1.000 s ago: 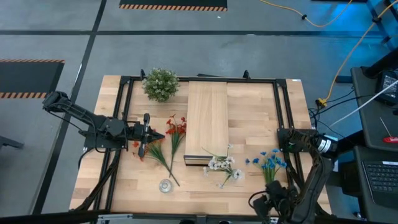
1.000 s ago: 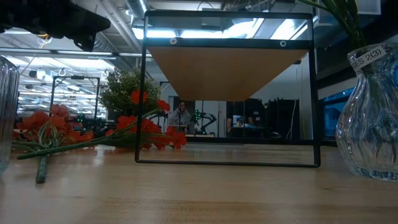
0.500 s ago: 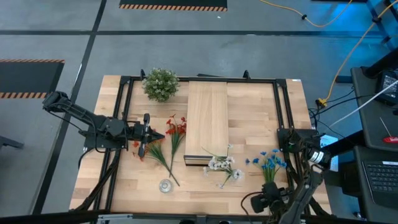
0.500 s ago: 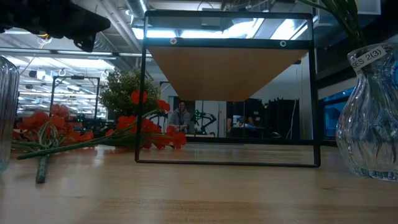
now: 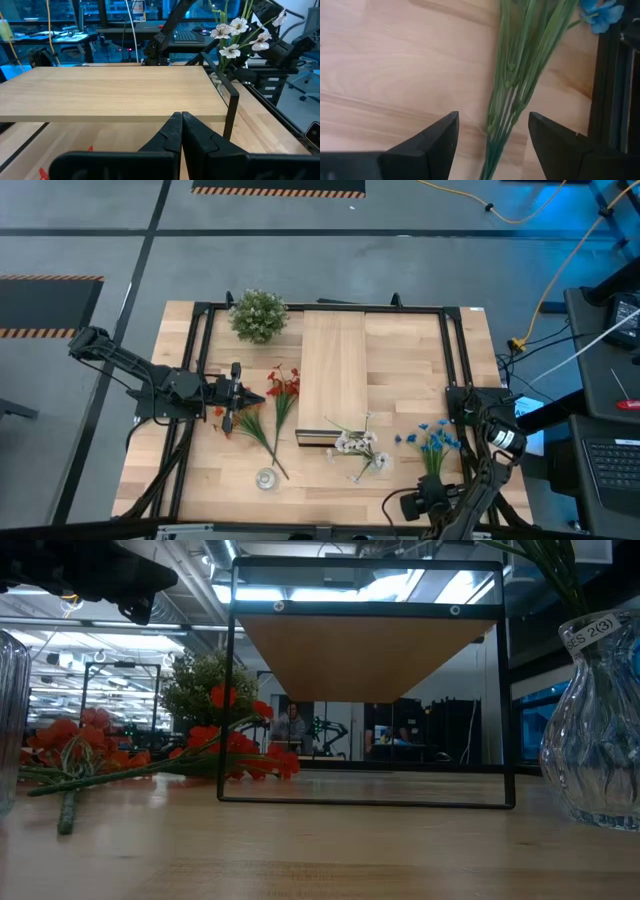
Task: Pick and place flowers into a vace then onto a shelf
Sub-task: Put the blue flowers into the right transparent flower vase
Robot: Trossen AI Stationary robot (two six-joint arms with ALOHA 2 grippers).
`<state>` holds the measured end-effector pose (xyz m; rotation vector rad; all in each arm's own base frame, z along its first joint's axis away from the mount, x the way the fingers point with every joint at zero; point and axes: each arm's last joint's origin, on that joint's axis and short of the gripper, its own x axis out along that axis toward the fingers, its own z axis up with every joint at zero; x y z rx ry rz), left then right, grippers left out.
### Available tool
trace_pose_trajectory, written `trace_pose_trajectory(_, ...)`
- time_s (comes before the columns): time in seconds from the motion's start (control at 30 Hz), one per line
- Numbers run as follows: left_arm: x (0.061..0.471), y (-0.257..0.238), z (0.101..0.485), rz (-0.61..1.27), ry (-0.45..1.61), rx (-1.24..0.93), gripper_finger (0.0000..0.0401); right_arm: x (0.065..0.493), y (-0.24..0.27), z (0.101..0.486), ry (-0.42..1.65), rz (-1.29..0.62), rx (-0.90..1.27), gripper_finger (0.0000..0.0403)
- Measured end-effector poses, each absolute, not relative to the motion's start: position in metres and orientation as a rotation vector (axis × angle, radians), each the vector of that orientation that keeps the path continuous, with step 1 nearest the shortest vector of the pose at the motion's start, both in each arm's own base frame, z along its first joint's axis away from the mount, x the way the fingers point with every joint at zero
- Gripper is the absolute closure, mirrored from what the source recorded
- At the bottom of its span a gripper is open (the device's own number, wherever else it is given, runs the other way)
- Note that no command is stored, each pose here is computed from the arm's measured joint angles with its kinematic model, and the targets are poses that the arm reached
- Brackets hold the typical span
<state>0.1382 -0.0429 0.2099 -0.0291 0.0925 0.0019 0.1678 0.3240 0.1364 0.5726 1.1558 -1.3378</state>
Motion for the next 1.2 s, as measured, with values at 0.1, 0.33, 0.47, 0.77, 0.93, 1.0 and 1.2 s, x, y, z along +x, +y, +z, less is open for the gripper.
trace_pose_trajectory(0.1,0.138,-0.043,0.210,0.002,0.093,-0.029,0.0397,0.169,0.324,0.127,1.148,-1.357,0.551,0.0162)
trace_pose_trajectory(0.33,0.138,-0.043,0.210,0.002,0.092,-0.029,0.0397,0.170,0.325,0.121,1.132,-1.365,0.530,0.0162)
trace_pose_trajectory(0.47,0.138,-0.043,0.210,0.002,0.092,-0.029,0.0397,0.173,0.322,0.120,1.117,-1.374,0.516,0.0162)
trace_pose_trajectory(0.77,0.138,-0.043,0.210,0.002,0.092,-0.029,0.0397,0.182,0.316,0.119,1.065,-1.349,0.501,0.0218)
trace_pose_trajectory(0.93,0.138,-0.043,0.210,0.002,0.093,-0.029,0.0397,0.182,0.315,0.120,1.063,-1.361,0.481,0.0249)
trace_pose_trajectory(1.0,0.138,-0.043,0.210,0.002,0.092,-0.029,0.0397,0.181,0.314,0.121,1.064,-1.363,0.473,0.0250)
trace_pose_trajectory(1.2,0.138,-0.043,0.210,0.002,0.092,-0.029,0.0397,0.181,0.314,0.121,1.066,-1.366,0.472,0.0241)
